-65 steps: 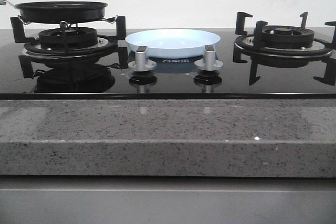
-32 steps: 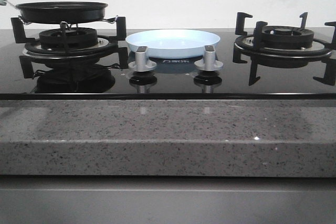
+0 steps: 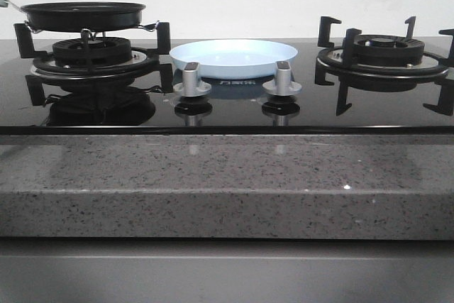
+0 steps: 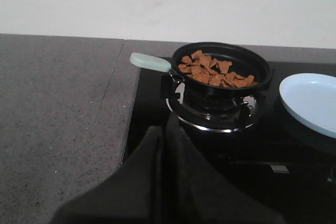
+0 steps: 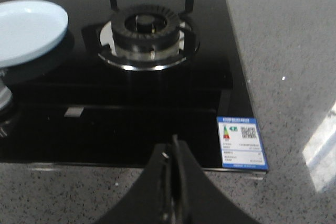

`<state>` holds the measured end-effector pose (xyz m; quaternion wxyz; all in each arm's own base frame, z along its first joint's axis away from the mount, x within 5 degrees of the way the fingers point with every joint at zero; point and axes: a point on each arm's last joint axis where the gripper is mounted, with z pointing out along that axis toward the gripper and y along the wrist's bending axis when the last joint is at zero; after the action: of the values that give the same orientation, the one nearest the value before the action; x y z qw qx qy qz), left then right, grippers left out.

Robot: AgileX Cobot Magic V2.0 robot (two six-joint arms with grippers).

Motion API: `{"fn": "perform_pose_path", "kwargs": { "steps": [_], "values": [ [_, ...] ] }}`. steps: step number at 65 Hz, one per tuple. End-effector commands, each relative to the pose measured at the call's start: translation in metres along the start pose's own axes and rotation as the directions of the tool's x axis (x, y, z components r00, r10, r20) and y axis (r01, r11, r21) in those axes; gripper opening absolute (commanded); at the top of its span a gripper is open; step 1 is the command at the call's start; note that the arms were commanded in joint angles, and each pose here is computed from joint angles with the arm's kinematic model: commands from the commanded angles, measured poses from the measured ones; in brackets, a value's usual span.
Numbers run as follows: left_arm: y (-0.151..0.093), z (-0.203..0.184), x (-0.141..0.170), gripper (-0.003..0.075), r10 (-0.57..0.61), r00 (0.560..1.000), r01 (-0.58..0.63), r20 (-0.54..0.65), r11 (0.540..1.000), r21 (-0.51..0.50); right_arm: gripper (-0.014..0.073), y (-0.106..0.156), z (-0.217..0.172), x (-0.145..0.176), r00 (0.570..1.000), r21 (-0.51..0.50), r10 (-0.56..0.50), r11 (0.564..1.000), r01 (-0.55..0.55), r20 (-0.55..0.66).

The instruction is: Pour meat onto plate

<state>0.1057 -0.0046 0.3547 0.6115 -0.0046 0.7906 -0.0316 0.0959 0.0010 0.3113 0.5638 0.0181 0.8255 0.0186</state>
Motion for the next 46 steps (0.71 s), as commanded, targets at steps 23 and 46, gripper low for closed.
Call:
{"fn": "perform_pose_path", "kwargs": {
  "steps": [23,46],
  "values": [
    [-0.002,0.022,-0.009,0.0127,-0.025,0.999,0.025,-0.024,1.000,0.012,0.0237,0.000,0.009,-0.012,1.000,0.008,-0.019,1.000,0.018,0.018],
    [-0.003,0.026,-0.008,0.0511,-0.026,0.999,0.027,-0.042,0.999,0.018,0.0518,0.000,0.011,-0.012,1.000,0.010,-0.017,1.000,0.018,-0.026]
  ]
}}
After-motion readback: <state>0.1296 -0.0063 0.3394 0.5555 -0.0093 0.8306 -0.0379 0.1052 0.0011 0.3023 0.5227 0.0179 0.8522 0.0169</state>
